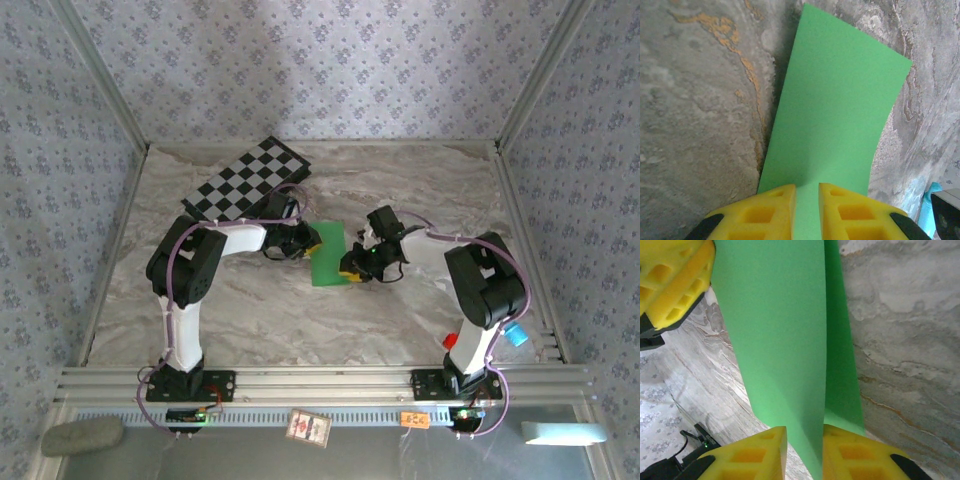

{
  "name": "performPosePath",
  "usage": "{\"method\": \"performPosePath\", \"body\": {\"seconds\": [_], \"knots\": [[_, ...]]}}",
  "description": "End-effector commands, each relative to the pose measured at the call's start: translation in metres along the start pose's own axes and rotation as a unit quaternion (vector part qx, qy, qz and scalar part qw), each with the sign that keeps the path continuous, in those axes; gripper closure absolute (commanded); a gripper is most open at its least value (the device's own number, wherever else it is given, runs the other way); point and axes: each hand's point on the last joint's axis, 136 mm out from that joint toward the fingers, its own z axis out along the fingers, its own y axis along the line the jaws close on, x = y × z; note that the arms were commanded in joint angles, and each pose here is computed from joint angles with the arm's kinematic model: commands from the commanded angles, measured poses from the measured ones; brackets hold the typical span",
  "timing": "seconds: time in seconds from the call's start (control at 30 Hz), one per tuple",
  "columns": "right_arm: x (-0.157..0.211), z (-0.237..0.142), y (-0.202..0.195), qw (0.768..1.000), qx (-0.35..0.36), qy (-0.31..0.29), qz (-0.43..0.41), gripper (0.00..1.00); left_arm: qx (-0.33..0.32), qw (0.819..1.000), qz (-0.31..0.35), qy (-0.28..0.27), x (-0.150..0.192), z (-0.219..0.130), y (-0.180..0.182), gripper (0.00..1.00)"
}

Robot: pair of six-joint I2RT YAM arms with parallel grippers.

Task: Fold a paper plane with a square sheet of paper (pick it up from the middle)
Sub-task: Fold the triangle a second time at the center of the table.

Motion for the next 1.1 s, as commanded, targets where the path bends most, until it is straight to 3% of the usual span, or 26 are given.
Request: {"method": "performPosePath", "body": {"seconds": [0.0,0.37,0.57,1.07], "knots": [[0.002,-0.008,0.001,1.0,-0.005,-0.004,0.011,0.79,-0.018,1.0,-0.009,0.013,0.006,-0.001,0.011,0.8],[0.004,-0.013,0.001,1.0,-0.003,0.003,0.019,0.95,0.02,1.0,0.006,0.009,0.0,-0.01,-0.017,0.8],[0.007,-0.02,-0.004,1.0,0.025,0.014,0.009,0.97,0.052,0.998,0.035,-0.011,-0.01,-0.024,-0.043,0.74],[-0.003,-0.019,0.008,1.0,0.019,0.019,0.006,0.98,-0.026,1.0,0.002,0.017,-0.006,0.005,0.006,0.85]]}}
